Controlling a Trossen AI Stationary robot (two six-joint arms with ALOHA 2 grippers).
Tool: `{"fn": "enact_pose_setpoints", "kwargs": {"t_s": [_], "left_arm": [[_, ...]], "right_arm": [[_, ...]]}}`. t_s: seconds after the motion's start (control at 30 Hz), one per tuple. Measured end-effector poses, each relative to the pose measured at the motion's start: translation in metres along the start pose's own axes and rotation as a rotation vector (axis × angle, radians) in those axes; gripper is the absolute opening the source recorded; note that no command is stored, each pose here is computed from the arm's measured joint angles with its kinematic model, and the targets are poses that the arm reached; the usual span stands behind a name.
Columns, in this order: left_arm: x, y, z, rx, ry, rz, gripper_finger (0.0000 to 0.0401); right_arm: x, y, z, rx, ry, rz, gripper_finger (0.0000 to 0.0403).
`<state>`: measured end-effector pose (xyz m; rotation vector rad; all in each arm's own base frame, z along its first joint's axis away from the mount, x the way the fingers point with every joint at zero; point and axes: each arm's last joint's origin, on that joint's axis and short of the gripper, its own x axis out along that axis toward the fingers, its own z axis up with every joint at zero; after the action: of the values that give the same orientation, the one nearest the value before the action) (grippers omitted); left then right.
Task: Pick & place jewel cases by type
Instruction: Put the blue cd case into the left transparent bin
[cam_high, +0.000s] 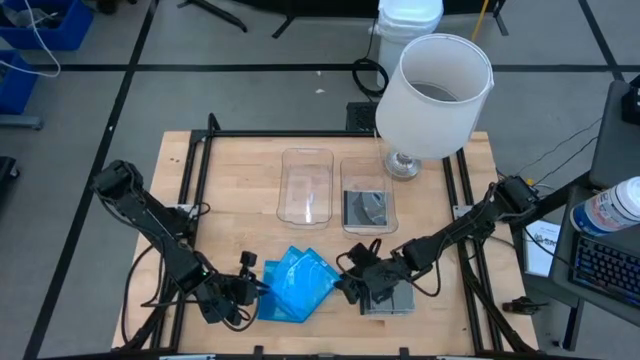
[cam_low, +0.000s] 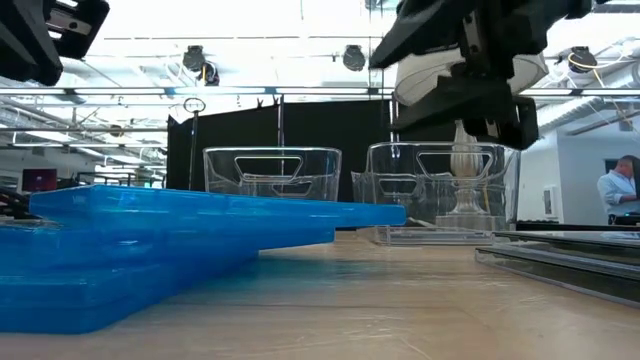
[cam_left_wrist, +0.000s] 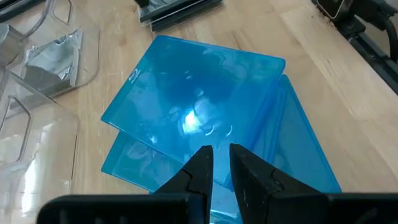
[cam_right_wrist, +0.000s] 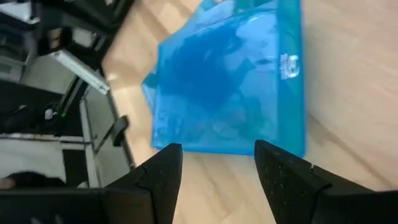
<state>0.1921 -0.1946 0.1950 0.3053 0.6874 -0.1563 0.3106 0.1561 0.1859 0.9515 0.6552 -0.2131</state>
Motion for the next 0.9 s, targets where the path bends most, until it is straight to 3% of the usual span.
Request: {"fn": "enact_pose_setpoints", "kwargs": {"t_s": [0.33,0.63,0.9], "left_arm": [[0.0,-0.001,0.003,-0.026,-0.024,-0.007,0.0062],[0.004,-0.004,0.001,-0.093,0.002,-0.047,0.0062],[0.011,-0.008,-0.005,-0.057,0.042,-0.07,0.0062]], "right_arm": [[0.001,-0.014,0.003,0.099,0.038,-0.128,0.0196],[0.002,-0.017,0.004,0.101,0.029,-0.146,0.0196],[0.017,-0.029,-0.004,0.111,0.052,-0.206,0.0196]]}}
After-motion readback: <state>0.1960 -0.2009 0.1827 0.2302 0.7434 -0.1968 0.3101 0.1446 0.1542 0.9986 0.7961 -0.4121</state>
